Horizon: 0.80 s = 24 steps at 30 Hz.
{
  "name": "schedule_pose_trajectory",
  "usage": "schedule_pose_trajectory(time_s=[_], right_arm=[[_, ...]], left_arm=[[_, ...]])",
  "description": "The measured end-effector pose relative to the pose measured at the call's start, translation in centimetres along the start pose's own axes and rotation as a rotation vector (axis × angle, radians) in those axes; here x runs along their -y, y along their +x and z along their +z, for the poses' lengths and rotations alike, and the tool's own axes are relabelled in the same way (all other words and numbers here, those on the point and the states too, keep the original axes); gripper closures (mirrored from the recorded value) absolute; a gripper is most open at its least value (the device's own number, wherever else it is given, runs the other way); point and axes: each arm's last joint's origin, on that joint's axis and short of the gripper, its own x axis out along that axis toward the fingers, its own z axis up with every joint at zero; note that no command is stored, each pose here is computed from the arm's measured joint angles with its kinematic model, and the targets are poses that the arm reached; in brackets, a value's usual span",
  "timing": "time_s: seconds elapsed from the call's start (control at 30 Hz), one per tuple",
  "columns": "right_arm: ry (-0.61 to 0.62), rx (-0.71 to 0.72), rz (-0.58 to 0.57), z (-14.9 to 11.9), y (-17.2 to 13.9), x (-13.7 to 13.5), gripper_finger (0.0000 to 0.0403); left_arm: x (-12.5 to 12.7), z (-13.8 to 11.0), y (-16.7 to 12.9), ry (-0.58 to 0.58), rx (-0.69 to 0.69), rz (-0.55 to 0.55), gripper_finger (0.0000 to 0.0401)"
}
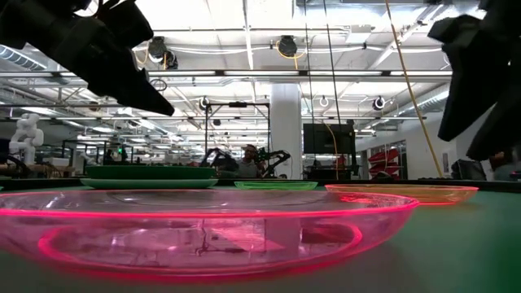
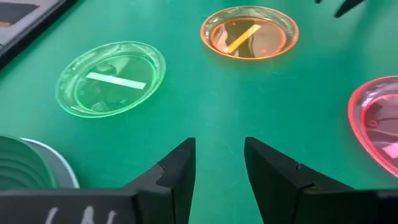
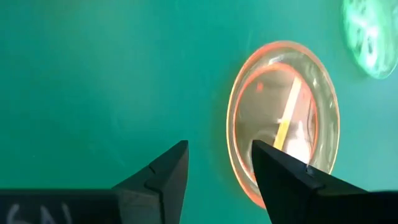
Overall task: Stack plastic plates
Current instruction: Stack the orange transparent plate on the white plate
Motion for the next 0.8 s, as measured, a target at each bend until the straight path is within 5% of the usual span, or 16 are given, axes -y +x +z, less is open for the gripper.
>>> schedule_pose_trajectory(time_s=[0.8], right_arm=[[-0.018, -0.053, 0.042, 0.70, 1.14, 0.77, 0.0234]], left_arm=[[0.62, 0.19, -0.20, 0.061, 0.030, -0.035, 0.0256]])
